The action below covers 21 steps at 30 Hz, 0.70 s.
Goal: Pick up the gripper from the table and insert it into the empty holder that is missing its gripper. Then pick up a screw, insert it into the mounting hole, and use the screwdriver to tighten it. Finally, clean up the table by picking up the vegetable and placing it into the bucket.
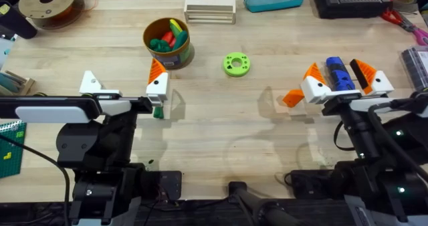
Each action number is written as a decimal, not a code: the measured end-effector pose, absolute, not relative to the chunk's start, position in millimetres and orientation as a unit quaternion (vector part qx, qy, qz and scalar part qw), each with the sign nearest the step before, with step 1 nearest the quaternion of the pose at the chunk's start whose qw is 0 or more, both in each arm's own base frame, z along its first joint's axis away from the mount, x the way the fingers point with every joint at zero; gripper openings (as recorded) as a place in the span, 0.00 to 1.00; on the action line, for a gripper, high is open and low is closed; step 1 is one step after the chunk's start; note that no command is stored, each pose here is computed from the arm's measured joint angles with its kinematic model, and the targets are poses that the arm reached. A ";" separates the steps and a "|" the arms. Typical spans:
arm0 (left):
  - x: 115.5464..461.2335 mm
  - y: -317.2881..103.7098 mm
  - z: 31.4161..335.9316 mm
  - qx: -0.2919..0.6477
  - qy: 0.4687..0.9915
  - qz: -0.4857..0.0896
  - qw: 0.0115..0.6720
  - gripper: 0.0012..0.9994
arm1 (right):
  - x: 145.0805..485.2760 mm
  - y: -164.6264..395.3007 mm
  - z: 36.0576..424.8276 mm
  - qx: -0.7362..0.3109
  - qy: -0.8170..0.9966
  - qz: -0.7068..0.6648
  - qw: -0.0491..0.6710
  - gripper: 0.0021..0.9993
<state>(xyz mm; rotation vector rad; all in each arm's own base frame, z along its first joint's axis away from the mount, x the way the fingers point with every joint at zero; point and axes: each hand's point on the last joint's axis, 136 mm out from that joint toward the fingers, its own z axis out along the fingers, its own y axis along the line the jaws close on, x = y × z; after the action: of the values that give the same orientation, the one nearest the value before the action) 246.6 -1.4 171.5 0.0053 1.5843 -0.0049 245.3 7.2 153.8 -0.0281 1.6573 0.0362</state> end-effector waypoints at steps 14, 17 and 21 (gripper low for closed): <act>237.6 -2.9 179.2 -0.003 0.740 -0.013 0.672 0.99 | 241.5 7.1 152.3 -0.012 0.752 0.016 0.659 0.99; 226.6 -2.9 211.6 -0.006 0.745 -0.016 0.667 0.99 | 230.6 7.3 153.1 -0.011 0.783 0.017 0.622 0.99; 209.1 -3.0 247.7 -0.008 0.781 -0.017 0.624 0.99 | 212.1 7.4 178.7 -0.010 0.809 0.019 0.588 0.99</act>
<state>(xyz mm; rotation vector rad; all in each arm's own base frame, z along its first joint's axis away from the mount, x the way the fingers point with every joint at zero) 209.1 -3.0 247.7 -0.0188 1.7924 -0.0390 212.1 7.4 178.7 -0.0224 1.8848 0.0441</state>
